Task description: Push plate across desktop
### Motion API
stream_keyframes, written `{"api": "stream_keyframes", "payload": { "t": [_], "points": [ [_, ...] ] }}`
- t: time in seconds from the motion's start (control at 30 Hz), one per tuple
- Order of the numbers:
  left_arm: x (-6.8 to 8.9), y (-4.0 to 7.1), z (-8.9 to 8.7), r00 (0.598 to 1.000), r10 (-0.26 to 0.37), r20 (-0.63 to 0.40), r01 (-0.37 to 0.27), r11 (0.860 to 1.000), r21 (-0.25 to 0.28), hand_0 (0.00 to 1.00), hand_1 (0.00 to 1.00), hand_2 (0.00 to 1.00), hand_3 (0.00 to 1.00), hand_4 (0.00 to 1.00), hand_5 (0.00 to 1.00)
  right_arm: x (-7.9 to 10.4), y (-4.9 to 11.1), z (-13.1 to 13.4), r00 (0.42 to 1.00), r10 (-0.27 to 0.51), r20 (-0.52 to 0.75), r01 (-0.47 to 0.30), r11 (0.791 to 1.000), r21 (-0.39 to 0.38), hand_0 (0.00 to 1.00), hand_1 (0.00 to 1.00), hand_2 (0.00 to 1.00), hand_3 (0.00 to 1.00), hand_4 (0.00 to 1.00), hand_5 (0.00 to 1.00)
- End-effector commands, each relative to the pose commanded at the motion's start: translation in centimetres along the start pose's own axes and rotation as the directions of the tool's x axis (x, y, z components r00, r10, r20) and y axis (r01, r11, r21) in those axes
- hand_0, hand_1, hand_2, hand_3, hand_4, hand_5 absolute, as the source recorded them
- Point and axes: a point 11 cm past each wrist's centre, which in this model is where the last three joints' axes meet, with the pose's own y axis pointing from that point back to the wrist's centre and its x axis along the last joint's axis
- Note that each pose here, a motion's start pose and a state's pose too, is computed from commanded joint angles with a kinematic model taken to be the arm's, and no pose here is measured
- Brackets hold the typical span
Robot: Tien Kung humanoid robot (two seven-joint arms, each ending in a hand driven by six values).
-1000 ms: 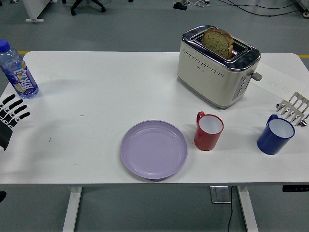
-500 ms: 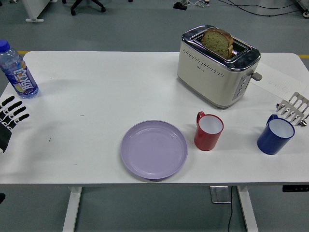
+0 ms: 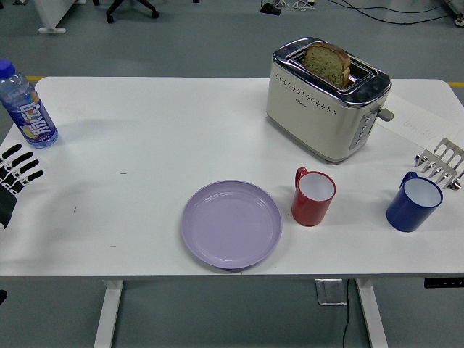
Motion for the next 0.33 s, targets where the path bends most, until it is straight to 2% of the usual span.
{"api": "stream_keyframes", "payload": {
  "t": [0.33],
  "points": [
    [0.27,0.01,0.31,1.0,0.009,-0.002,-0.009,1.0,-0.01,0.554,0.688,0.686,0.732,0.546,0.998,-0.03,0.0,-0.39,1.0,0.0,0.004,0.0,1.0,0.006,0.604,0.547,0.654,0.612,0.145,0.334]
  ]
}}
